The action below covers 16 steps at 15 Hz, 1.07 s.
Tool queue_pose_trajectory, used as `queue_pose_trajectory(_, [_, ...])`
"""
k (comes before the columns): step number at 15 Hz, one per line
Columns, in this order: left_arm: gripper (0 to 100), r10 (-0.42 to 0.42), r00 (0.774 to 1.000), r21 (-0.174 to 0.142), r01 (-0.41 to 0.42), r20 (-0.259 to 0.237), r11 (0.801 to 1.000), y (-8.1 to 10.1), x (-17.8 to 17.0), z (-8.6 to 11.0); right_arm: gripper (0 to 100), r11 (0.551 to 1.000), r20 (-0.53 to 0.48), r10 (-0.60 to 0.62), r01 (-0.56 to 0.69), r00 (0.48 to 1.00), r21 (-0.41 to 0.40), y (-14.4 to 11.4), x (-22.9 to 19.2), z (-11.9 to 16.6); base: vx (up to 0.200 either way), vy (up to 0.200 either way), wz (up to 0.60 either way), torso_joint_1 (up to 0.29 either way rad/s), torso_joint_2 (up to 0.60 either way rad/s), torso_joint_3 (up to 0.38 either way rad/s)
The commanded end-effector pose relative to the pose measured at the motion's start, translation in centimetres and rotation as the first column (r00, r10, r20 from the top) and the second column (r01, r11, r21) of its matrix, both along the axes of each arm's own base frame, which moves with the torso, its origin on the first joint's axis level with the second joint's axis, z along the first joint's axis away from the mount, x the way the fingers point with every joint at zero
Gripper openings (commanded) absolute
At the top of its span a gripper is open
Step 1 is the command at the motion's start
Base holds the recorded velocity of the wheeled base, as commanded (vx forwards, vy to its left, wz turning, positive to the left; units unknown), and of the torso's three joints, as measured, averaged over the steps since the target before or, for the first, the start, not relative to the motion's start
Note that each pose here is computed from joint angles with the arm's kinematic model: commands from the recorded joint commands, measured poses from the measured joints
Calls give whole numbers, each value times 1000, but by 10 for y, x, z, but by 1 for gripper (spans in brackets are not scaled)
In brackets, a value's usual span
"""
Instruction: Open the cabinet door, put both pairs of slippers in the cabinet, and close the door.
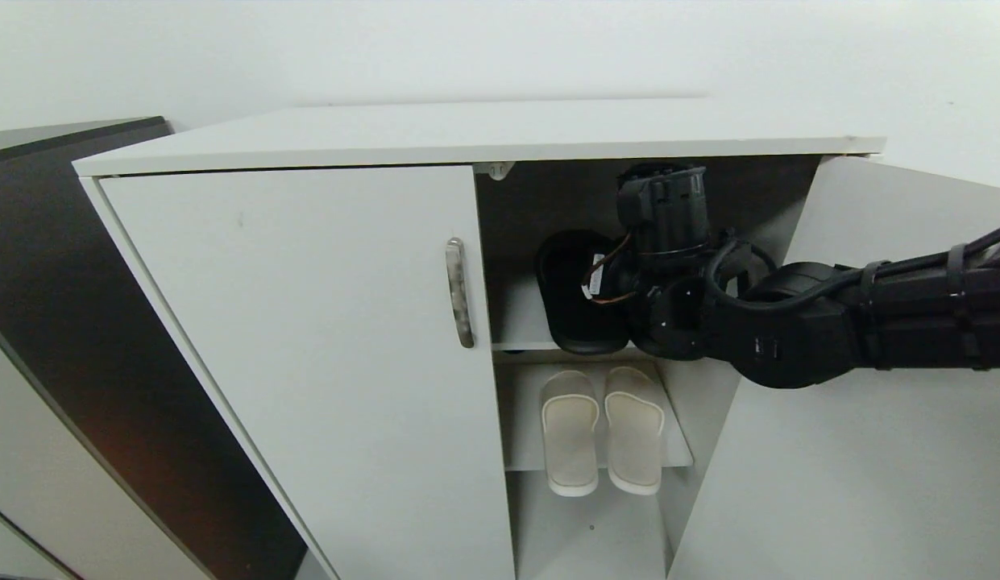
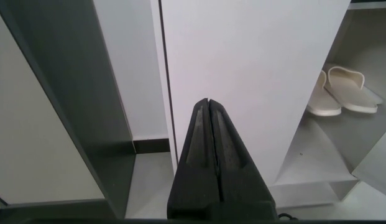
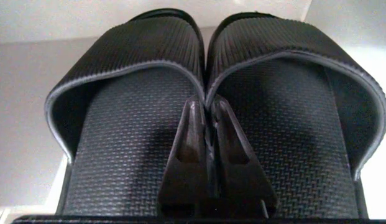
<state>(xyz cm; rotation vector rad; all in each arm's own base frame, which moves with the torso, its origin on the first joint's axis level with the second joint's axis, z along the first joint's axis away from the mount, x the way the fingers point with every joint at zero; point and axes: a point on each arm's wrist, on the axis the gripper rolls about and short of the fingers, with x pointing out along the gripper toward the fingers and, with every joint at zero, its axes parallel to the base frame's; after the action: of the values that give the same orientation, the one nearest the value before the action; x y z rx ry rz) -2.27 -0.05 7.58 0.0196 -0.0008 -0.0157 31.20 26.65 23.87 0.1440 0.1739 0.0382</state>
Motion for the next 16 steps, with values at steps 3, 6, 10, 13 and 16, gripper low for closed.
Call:
queue_pose_trajectory(3, [0, 0, 1000, -1, 0, 1, 1000, 0, 0, 0, 0, 1000, -6, -9, 9, 1000, -4, 5, 11, -5, 0, 0, 0, 0, 0, 0])
queue_pose_trajectory(6, [0, 0, 1000, -1, 0, 1, 1000, 0, 0, 0, 0, 1000, -15, -7, 6, 1000, -10, 6, 16, -11, 0, 0, 0, 0, 0, 0])
queue_pose_trajectory(10, [0, 0, 1000, -1, 0, 1, 1000, 0, 0, 0, 0, 1000, -26, -7, 7, 1000, -17, 5, 21, -17, 0, 0, 0, 0, 0, 0])
queue_pose_trajectory(13, [0, 0, 1000, -1, 0, 1, 1000, 0, 0, 0, 0, 1000, -30, -13, 13, 999, -21, 5, 24, -20, 0, 0, 0, 0, 0, 0])
queue_pose_trajectory(16, [0, 0, 1000, -1, 0, 1, 1000, 0, 0, 0, 0, 1000, -33, -18, 17, 999, -23, 6, 27, -24, 0, 0, 0, 0, 0, 0])
